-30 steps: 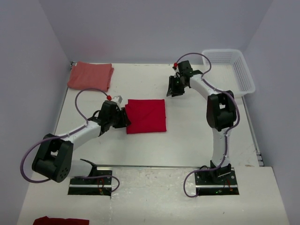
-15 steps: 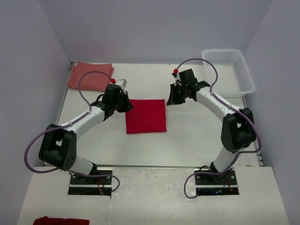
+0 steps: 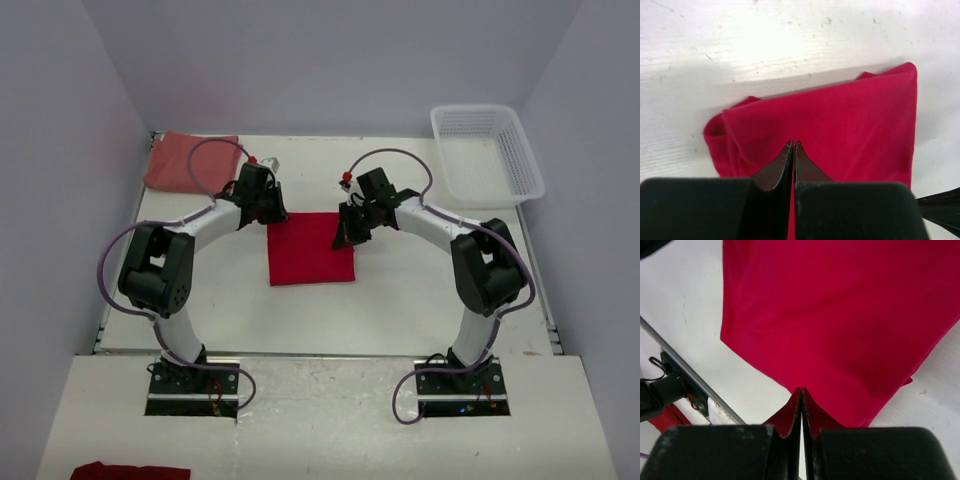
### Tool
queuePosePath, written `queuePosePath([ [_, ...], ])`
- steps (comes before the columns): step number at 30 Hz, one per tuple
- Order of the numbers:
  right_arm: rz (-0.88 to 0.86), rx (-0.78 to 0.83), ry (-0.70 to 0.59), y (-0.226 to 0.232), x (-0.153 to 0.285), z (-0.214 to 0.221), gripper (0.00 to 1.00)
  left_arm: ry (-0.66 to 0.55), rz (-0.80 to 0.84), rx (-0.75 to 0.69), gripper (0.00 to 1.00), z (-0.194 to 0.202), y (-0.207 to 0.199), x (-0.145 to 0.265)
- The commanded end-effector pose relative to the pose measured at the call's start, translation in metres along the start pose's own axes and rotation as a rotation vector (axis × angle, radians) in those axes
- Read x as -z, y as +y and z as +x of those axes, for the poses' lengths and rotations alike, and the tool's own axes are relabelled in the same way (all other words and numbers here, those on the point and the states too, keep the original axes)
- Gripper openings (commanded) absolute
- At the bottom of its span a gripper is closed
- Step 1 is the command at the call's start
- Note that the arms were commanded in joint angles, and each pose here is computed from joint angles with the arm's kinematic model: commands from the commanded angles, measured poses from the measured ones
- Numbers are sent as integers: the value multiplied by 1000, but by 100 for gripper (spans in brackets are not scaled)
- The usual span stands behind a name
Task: Fold and stack the t-shirts
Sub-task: Fold the long partially folded tshirt into a neat square
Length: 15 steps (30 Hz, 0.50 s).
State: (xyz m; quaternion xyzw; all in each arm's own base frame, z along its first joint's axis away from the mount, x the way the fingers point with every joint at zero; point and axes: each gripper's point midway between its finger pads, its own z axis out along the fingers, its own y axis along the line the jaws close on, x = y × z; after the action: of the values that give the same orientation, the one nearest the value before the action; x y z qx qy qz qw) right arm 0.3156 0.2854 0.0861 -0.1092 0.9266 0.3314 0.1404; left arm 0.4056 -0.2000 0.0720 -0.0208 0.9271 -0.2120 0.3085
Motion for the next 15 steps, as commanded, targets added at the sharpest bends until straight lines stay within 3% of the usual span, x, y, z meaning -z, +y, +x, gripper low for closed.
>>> queuePosePath([
  [1, -44, -19, 1, 4, -8, -2, 0, -35, -34, -14, 0, -20, 13, -2],
  [15, 87, -149, 66, -40, -33, 33, 0, 40, -102, 33, 0, -3, 63, -30],
])
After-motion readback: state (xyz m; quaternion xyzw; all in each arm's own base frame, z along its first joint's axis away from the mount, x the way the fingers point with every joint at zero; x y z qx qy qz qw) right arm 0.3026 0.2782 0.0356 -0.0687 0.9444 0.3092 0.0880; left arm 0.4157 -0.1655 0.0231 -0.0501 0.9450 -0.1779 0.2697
